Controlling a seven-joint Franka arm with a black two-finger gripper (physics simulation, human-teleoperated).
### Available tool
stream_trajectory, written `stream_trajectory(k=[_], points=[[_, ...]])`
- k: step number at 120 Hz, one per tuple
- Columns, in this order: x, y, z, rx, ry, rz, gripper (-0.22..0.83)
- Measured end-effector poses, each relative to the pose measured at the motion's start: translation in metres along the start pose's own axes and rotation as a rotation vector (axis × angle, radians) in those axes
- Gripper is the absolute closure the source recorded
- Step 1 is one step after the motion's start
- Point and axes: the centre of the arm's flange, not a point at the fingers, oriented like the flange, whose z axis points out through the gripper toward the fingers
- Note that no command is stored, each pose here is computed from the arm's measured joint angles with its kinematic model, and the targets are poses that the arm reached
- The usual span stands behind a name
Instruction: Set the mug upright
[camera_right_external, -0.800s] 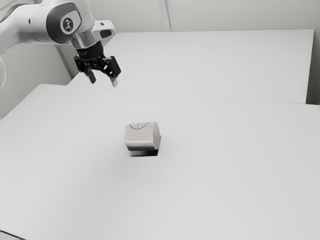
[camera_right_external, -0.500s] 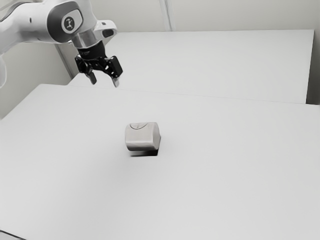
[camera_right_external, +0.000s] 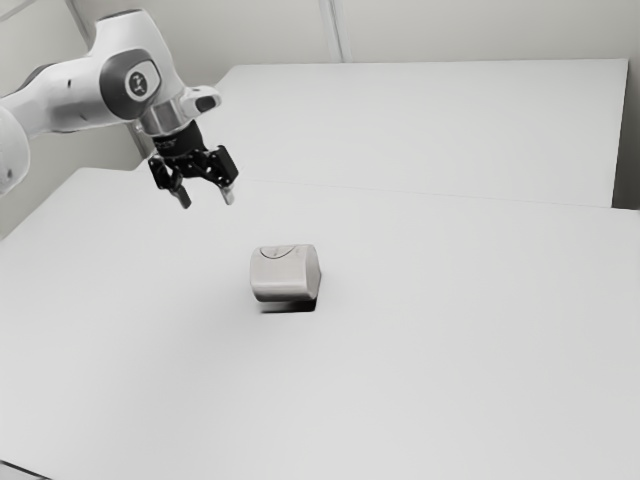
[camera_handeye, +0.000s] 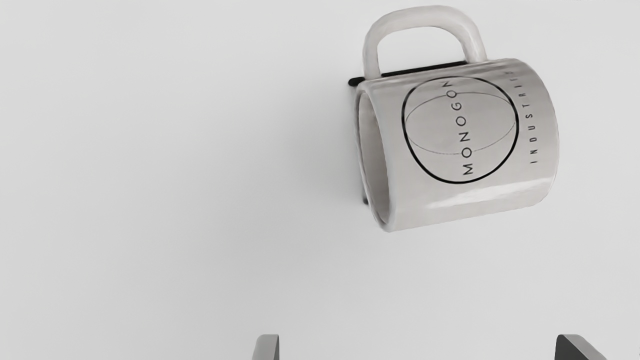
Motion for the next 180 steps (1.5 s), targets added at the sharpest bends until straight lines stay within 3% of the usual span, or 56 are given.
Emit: stream_trajectory(k=[90,140,159,180], points=[[0.04,-0.075,0.155,-0.555,0.11,0.123,0.0],[0.024,-0.073,0.202,-0.819,0.095,0.204,0.0],[0.024,-0.073,0.218,-0.938,0.102,0.194,0.1],[0.023,-0.068,0.225,-1.006,0.108,0.216,0.31]])
